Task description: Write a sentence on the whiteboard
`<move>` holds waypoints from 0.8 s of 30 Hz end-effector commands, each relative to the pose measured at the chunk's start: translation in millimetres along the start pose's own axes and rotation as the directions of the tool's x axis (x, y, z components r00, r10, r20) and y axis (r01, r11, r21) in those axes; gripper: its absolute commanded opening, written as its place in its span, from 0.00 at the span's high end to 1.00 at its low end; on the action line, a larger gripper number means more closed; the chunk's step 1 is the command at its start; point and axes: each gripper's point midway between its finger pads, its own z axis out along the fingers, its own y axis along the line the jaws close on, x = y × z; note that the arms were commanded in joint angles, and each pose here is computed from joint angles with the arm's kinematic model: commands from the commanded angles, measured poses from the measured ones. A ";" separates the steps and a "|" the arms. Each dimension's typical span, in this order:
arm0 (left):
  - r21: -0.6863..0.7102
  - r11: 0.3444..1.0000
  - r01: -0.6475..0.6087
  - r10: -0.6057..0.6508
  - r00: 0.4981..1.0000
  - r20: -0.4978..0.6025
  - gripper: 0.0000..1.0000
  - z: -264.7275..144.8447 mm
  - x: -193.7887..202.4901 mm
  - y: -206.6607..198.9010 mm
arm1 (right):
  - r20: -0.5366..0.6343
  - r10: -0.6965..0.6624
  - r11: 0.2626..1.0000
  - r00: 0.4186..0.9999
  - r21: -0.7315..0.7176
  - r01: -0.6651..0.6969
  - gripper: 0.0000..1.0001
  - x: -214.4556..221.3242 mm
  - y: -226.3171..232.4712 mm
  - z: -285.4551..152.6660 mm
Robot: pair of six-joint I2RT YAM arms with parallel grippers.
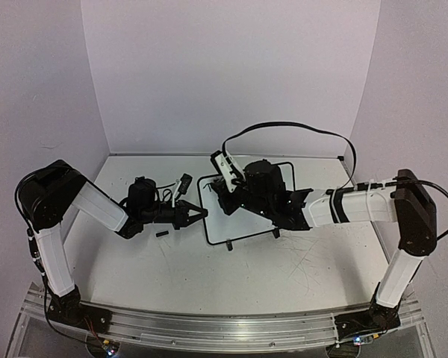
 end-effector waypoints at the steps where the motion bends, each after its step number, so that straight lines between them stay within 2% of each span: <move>1: -0.017 0.998 -0.064 0.063 0.998 -0.007 1.00 0.5 -5.0 -0.2 | -0.004 0.020 1.000 1.000 0.021 -0.020 1.00 3.8 -4.6 -3.6; 14: -0.018 0.998 -0.064 0.064 0.998 -0.008 1.00 0.4 -5.6 -0.5 | -0.026 0.044 0.999 0.999 -0.016 -0.045 1.00 16.5 5.3 -2.7; 24: -0.018 0.998 -0.061 0.061 0.998 -0.011 1.00 0.9 -5.0 -0.7 | 0.009 0.056 0.998 0.998 -0.038 -0.055 1.00 1.1 12.9 7.1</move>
